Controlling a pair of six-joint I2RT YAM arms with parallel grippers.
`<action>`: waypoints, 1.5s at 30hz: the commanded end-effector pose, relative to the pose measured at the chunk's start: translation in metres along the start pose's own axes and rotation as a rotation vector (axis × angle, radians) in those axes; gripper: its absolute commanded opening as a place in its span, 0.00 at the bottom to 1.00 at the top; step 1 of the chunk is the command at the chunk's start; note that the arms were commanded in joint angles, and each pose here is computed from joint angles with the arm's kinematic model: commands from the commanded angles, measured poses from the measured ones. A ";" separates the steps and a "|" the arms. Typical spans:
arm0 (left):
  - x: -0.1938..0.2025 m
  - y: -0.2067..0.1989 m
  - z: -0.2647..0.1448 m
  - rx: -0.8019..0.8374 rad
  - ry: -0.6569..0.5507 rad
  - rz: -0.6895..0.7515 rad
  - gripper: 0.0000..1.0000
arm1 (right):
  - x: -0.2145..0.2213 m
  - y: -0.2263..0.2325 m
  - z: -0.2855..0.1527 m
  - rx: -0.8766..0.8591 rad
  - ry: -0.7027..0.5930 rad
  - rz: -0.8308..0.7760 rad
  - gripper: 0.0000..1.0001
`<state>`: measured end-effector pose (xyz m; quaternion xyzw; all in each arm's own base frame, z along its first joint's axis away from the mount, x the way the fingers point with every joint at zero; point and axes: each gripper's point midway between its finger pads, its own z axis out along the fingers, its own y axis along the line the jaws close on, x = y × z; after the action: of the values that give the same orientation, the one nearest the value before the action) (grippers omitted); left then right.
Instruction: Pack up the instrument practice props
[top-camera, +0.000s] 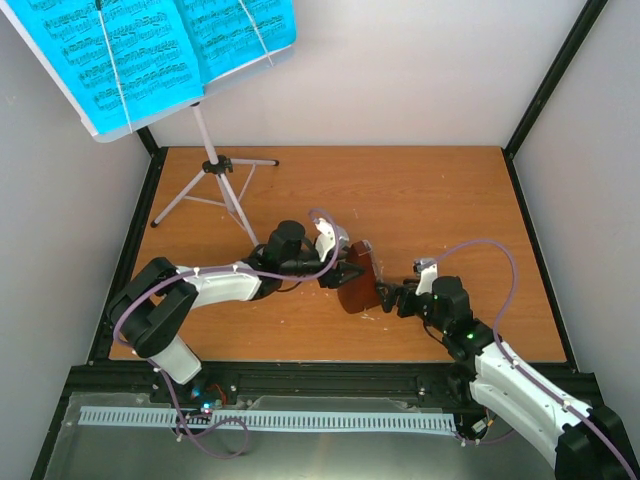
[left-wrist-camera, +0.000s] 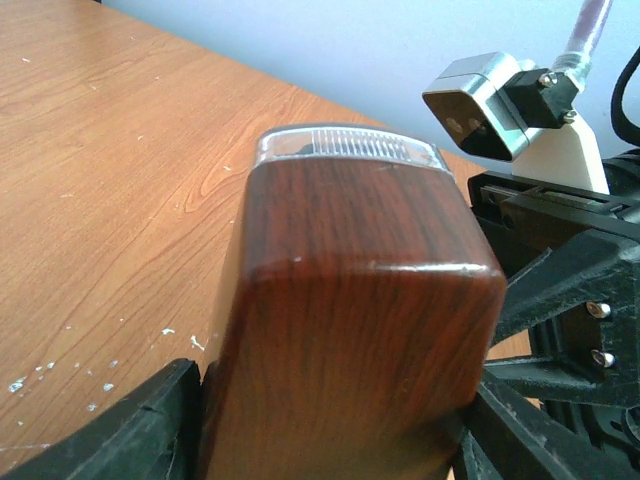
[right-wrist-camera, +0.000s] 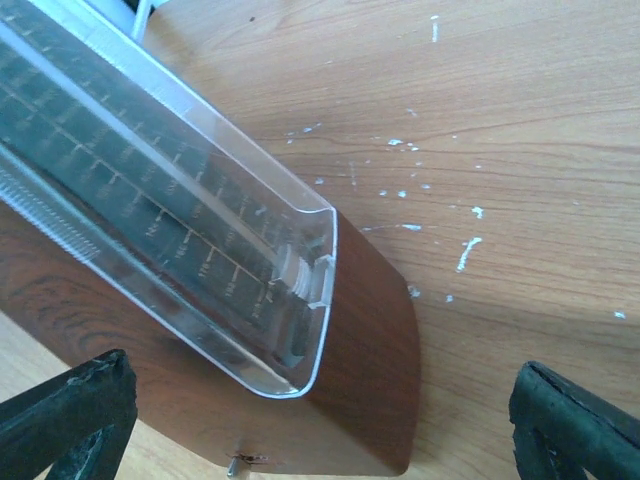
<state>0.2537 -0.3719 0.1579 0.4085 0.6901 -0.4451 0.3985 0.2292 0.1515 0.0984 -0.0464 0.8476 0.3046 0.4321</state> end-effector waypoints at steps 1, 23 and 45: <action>-0.013 -0.006 -0.009 0.075 0.001 -0.044 0.49 | -0.006 0.017 -0.003 -0.093 -0.018 -0.074 1.00; -0.003 0.027 -0.039 0.102 0.114 -0.130 0.45 | 0.041 0.055 0.044 -0.142 0.126 -0.322 1.00; -0.005 0.029 -0.040 0.083 0.110 -0.116 0.45 | 0.056 0.049 0.063 -0.049 0.189 -0.460 0.91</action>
<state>0.2714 -0.3271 0.1595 0.4074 0.7151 -0.4711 0.3173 0.2124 0.2349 0.0476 -0.2794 0.8456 0.2338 0.3901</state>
